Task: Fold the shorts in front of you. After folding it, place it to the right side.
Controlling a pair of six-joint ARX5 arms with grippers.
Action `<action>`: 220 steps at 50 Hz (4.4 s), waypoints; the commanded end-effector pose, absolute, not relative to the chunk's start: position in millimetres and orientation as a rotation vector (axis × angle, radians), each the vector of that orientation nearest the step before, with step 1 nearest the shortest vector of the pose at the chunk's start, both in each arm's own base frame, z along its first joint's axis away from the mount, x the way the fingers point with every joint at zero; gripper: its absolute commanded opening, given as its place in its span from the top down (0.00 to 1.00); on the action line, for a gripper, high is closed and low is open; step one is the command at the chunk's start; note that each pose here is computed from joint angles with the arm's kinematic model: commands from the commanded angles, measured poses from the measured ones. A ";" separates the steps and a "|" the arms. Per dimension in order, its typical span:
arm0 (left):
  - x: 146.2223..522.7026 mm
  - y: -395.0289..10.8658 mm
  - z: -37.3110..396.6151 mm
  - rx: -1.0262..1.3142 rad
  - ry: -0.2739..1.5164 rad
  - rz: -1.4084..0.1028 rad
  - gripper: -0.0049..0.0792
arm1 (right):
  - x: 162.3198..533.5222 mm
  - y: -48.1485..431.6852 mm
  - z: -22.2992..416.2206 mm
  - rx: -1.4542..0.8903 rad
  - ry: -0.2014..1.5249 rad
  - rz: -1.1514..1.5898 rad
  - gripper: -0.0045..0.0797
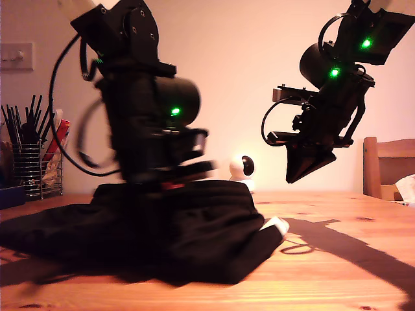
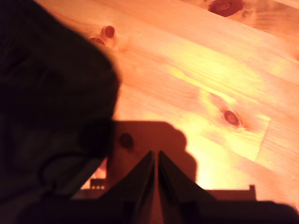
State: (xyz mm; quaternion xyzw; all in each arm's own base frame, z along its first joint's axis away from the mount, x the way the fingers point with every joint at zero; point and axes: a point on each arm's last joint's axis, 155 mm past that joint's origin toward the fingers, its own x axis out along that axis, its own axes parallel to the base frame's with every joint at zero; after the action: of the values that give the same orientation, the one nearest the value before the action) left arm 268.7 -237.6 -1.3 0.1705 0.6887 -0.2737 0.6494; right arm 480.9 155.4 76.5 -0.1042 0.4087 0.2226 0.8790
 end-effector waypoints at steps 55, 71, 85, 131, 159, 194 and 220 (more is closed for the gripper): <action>412.2 -182.7 99.3 0.046 1.049 -0.383 0.97 | 450.1 240.1 95.3 -0.120 0.794 0.776 0.96; 478.8 -136.3 61.2 -0.073 0.967 -0.244 0.97 | 445.2 247.3 95.3 -0.056 0.825 0.768 0.96; 501.2 -128.7 12.7 -0.099 0.966 -0.203 0.97 | 442.7 249.1 94.1 -0.048 0.837 0.767 0.96; 481.6 -312.0 6.0 -0.053 0.918 -0.662 0.97 | 456.6 215.1 115.7 -0.046 0.792 0.709 0.96; 482.5 -354.7 76.8 -0.032 0.864 -0.789 0.97 | 447.2 188.2 129.8 -0.026 0.821 0.694 0.96; 447.7 -298.4 200.4 0.114 0.727 -0.737 0.97 | 429.6 113.4 199.0 -0.055 0.562 0.500 0.96; 340.1 -217.3 176.3 -0.010 0.613 -0.666 0.97 | 326.3 108.0 194.1 -0.077 0.451 0.533 0.96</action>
State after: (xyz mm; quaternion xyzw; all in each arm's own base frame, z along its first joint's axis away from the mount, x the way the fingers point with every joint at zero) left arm 351.8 -221.7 213.2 -0.0013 0.2643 -0.3260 0.9077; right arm 334.3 103.4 202.5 -0.0375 0.2167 0.2514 0.9426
